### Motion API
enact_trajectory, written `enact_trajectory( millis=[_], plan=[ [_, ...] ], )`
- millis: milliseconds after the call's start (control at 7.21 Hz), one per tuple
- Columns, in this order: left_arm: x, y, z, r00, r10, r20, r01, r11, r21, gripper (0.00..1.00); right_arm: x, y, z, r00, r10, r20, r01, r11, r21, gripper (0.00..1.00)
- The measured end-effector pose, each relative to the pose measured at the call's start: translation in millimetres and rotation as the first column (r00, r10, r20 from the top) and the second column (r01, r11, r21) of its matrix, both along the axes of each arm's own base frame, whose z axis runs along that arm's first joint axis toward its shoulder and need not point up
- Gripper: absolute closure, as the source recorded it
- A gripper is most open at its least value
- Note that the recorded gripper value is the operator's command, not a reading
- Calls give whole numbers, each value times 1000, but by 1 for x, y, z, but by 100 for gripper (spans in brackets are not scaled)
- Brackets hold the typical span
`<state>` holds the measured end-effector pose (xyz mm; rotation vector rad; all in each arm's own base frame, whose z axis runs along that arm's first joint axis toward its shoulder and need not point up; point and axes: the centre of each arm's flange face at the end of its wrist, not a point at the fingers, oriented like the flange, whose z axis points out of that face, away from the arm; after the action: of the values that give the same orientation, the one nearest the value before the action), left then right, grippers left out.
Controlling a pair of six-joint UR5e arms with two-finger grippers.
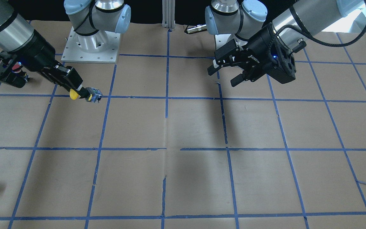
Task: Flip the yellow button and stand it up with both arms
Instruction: 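Carry the button with the right gripper beside the green button while the left gripper withdraws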
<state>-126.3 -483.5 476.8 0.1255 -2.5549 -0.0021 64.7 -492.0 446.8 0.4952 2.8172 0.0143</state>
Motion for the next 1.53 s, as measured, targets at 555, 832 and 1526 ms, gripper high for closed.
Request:
enact_trajectory(
  millis=[555, 832, 1526],
  plan=[
    [18, 15, 10, 896, -94, 434, 77, 995, 56, 1, -105, 11, -72, 860, 380, -341, -421, 905, -53, 91],
    [-20, -1, 19, 787, -205, 581, 201, 977, 73, 1, -156, 27, -104, 761, 465, -452, -554, 828, -83, 92],
    [15, -22, 44, 820, -236, 522, 256, 966, 34, 1, -251, 67, -144, 710, 528, -466, -663, 724, -189, 92]
  ],
)
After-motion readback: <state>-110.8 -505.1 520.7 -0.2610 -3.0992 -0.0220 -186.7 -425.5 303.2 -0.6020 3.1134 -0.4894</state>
